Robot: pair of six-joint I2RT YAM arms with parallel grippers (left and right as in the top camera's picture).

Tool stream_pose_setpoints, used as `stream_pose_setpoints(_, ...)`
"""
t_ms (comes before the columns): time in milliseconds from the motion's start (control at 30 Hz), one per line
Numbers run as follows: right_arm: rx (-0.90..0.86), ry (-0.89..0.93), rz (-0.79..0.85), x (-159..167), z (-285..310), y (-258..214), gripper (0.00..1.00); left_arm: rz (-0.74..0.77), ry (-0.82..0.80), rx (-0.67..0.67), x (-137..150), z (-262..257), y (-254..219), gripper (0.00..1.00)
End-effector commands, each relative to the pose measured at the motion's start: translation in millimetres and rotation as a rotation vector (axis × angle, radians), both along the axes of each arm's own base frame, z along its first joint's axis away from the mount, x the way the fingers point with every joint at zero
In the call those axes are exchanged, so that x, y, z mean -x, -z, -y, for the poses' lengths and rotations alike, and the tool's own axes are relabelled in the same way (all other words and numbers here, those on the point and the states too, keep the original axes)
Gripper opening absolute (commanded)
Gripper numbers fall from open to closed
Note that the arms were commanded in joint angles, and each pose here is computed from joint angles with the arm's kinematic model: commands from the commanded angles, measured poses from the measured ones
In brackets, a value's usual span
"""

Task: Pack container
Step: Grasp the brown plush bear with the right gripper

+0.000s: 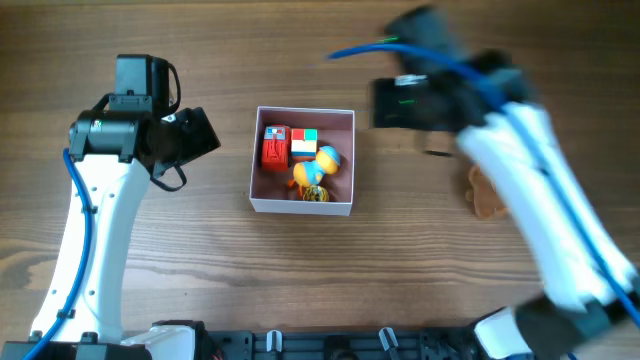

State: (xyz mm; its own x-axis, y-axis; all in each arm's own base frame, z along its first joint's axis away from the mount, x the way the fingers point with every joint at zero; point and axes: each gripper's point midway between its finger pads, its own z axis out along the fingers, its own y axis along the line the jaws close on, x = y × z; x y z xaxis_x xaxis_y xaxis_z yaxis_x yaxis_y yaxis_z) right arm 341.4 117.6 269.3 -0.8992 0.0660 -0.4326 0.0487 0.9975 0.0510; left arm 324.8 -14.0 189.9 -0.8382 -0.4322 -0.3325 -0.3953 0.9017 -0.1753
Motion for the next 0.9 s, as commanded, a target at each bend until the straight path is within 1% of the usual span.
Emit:
stream_pose_setpoints(0, 0.084, 0.146, -0.097, 21, 85, -1, 0.91, -0.007, 0.021, 0.003, 2, 1, 2, 0.78)
stream_pose_setpoints(67, 0.116, 0.197, -0.176, 33, 125, 8, 0.99, -0.007, 0.021, 0.003, 2, 1, 2, 0.78)
stream_pose_setpoints(167, 0.139, 0.209, -0.274, 46, 168, 32, 1.00, -0.007, 0.021, 0.003, 2, 1, 2, 0.78)
stream_pose_setpoints(267, 0.153, 0.201, -0.337, 52, 194, 63, 1.00, -0.007, 0.021, 0.003, 2, 1, 2, 0.78)
stream_pose_setpoints(333, 0.170, 0.144, -0.373, 55, 206, 93, 1.00, -0.007, 0.021, 0.003, 2, 1, 2, 0.78)
stream_pose_setpoints(467, 0.173, 0.130, -0.391, 52, 215, 134, 1.00, -0.006, 0.021, 0.003, 2, 1, 2, 0.79)
stream_pose_setpoints(700, 0.141, 0.063, -0.386, 39, 210, 193, 1.00, -0.007, 0.021, 0.003, 2, 1, 2, 0.79)
stream_pose_setpoints(867, 0.048, 0.022, -0.475, 40, 195, 237, 1.00, 0.001, 0.021, 0.004, 0, 1, 2, 0.79)
